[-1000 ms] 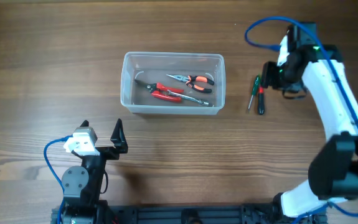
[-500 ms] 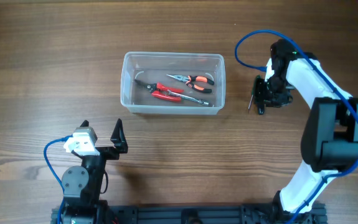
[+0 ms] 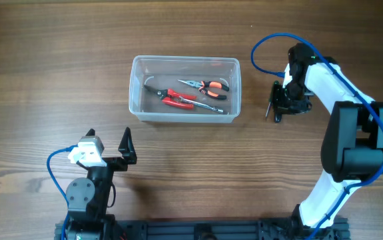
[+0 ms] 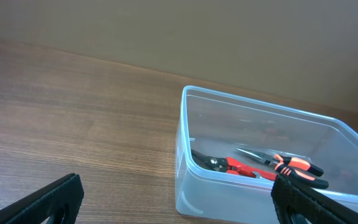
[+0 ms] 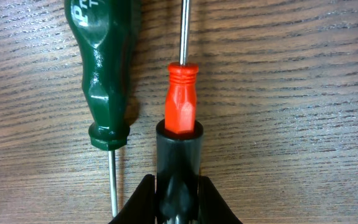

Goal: Pack container
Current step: 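Move the right gripper to the red-handled screwdriver and grasp it, then carry the red screwdriver into the container and release it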

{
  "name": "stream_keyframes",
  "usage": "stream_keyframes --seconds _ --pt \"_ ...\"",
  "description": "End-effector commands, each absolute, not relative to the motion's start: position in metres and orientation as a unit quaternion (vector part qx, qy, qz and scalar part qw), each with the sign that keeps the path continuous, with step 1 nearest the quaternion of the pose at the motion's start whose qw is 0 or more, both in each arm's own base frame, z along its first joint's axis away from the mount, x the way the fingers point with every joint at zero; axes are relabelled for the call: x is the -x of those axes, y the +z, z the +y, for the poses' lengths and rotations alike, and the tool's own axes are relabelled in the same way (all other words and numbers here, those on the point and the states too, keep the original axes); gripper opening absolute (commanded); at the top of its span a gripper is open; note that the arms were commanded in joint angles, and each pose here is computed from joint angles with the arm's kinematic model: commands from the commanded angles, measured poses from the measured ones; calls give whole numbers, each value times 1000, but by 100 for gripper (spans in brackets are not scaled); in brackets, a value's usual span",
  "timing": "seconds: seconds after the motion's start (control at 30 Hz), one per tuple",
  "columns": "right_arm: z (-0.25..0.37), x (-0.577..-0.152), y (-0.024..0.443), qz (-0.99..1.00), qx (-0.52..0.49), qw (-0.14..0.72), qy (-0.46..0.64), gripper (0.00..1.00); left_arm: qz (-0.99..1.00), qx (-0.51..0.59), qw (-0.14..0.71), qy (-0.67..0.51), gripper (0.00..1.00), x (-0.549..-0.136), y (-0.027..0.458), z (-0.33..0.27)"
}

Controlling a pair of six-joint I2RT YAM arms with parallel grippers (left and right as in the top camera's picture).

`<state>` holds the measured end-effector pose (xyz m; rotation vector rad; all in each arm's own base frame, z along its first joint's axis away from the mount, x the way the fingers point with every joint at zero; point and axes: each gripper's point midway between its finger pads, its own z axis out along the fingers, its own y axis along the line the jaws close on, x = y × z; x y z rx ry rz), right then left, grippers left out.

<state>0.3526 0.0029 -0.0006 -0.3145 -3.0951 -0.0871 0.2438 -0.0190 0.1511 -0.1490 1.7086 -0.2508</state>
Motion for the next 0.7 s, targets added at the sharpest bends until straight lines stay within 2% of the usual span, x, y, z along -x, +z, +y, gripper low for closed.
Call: stream_keyframes --seconds 0.0,0.1,0.23,0.3,0.43,0.57,0.67 --pt "-17 -350 13 -993 116 13 2 4 751 73 647 -111 100 -244 149 -17" --pt "-17 -366 59 -992 115 -45 -5 4 751 73 647 -111 100 -244 149 -17" --pt "20 -395 162 -976 78 -191 -75 4 751 73 647 -111 100 -244 149 -17" --pt "53 -403 226 -952 23 -282 -116 4 751 73 647 -111 100 -244 149 -17" --pt "143 -399 305 -879 -158 -408 -191 4 751 73 647 -111 100 -244 149 -17" --pt "218 -387 314 -821 -297 -438 -214 4 751 73 647 -111 100 -244 149 -17" --pt "261 -385 283 -783 -414 -425 -189 4 751 73 647 -111 100 -244 149 -17"
